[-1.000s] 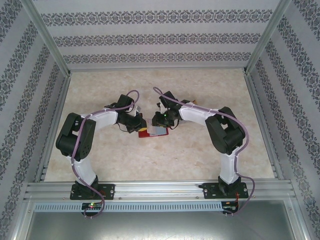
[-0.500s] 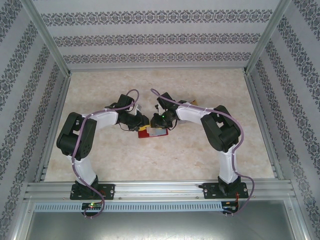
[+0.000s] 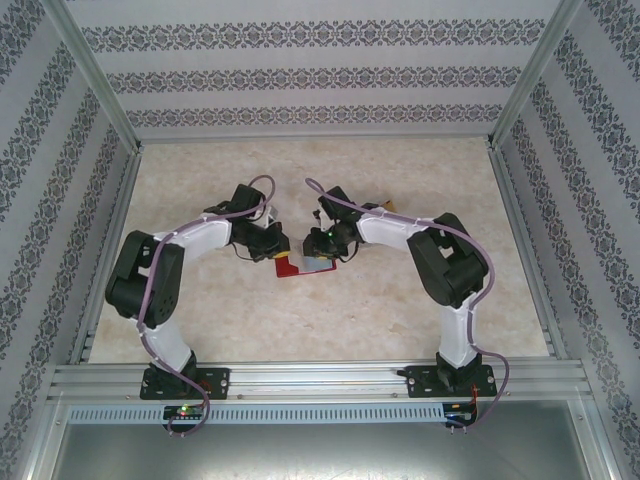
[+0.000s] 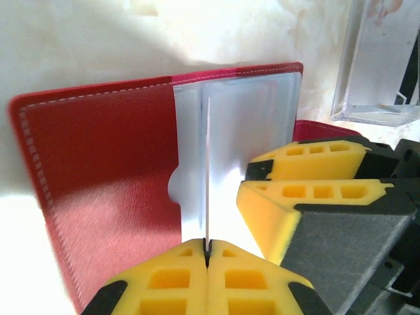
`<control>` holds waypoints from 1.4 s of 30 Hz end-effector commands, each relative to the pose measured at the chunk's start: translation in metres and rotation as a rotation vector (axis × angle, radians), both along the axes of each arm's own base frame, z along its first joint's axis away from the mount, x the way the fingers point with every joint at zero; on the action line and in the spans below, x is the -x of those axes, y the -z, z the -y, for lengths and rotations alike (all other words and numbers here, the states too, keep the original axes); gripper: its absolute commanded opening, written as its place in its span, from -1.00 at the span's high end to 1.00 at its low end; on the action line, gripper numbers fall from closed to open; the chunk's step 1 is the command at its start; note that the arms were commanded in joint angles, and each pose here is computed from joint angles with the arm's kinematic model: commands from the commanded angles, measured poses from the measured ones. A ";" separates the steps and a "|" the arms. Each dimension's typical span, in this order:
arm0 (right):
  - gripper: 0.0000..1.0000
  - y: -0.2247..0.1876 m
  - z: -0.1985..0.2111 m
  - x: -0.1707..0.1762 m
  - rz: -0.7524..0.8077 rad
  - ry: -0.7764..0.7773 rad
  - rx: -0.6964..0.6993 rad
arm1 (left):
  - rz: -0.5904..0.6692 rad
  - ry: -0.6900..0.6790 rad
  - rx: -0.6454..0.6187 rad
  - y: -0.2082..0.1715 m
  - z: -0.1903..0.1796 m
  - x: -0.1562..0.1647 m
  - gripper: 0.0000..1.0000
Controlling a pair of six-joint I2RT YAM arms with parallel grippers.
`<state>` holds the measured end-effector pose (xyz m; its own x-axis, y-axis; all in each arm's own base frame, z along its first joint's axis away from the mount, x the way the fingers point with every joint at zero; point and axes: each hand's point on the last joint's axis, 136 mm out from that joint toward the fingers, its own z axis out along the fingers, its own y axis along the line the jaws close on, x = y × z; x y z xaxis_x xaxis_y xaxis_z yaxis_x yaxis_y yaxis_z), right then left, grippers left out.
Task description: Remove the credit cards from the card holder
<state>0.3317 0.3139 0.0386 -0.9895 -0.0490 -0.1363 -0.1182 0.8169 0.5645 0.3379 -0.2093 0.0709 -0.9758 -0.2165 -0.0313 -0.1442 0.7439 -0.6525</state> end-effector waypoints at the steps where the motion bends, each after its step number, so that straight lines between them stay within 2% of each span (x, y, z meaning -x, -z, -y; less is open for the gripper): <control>1: 0.25 -0.046 0.002 -0.008 0.085 0.008 -0.083 | 0.081 -0.013 -0.072 -0.030 -0.017 -0.007 0.91; 6: 0.06 -0.087 0.004 -0.013 0.135 0.036 -0.230 | 0.165 -0.048 0.023 -0.063 -0.007 -0.020 0.91; 13: -0.19 -0.137 0.013 -0.026 0.141 0.078 -0.531 | 0.252 -0.043 0.286 -0.119 0.023 -0.031 0.90; 17: -0.22 -0.148 0.013 -0.030 0.105 0.076 -0.641 | 0.264 -0.028 0.381 -0.137 0.032 -0.032 0.90; 23: -0.19 -0.165 0.007 -0.031 0.101 0.038 -0.716 | 0.267 -0.019 0.467 -0.149 0.039 -0.032 0.90; 29: 0.06 -0.169 0.008 -0.032 0.104 0.039 -0.743 | 0.251 -0.031 0.431 -0.140 0.036 -0.030 0.89; 32: 0.34 -0.164 0.013 -0.035 0.106 0.058 -0.733 | 0.233 -0.048 0.380 -0.130 0.031 -0.030 0.79; 34: 0.62 -0.159 0.018 -0.038 0.109 0.075 -0.718 | 0.222 -0.061 0.345 -0.124 0.027 -0.029 0.71; 37: 1.00 -0.150 0.028 -0.043 0.119 0.107 -0.688 | 0.196 -0.090 0.261 -0.110 0.017 -0.029 0.38; 40: 1.00 -0.135 0.046 -0.050 0.156 0.151 -0.617 | 0.153 -0.135 0.090 -0.087 -0.004 -0.026 -0.09; 42: 1.00 -0.124 0.063 -0.056 0.187 0.182 -0.552 | 0.129 -0.158 -0.020 -0.072 -0.019 -0.024 -0.29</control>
<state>0.3806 0.2730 0.1769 -0.9552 0.2154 -0.2031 -0.1219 0.3389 0.9329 0.3658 -0.2200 0.1605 -0.9296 -0.3428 -0.1354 -0.1073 0.6031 -0.7904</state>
